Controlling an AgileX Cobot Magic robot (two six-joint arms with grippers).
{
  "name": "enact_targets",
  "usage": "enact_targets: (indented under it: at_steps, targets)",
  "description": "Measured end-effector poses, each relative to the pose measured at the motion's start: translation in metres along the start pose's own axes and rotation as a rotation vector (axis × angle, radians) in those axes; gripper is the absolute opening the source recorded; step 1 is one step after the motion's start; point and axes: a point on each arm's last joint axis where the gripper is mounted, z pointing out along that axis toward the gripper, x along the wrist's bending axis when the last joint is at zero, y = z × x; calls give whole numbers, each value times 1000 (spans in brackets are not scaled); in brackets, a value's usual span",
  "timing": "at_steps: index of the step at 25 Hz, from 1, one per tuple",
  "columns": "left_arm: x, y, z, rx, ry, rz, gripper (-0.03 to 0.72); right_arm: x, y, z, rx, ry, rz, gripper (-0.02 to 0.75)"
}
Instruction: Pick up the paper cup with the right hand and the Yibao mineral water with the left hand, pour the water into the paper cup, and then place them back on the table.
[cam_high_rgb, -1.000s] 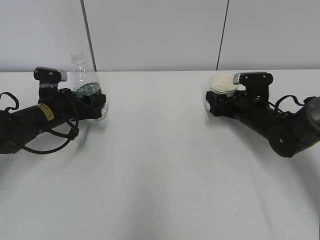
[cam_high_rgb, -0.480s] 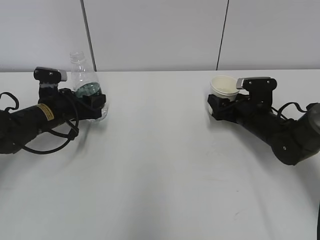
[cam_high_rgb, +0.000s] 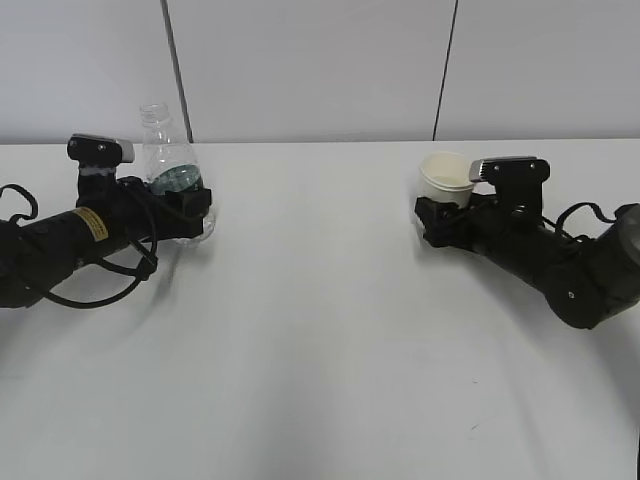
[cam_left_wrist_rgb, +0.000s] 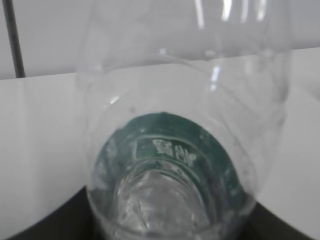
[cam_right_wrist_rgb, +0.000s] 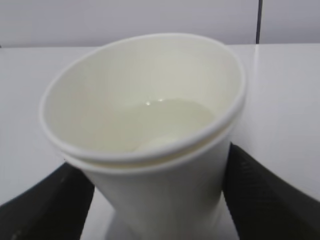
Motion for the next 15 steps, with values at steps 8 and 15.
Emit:
enact_targets:
  at_steps: [8,15]
  targets:
    - [0,0,0,0,0,0,351,1,5,-4,64,-9,-13,607]
    - [0,0,0,0,0,0,350,0,5,-4,70,-11,-13,595]
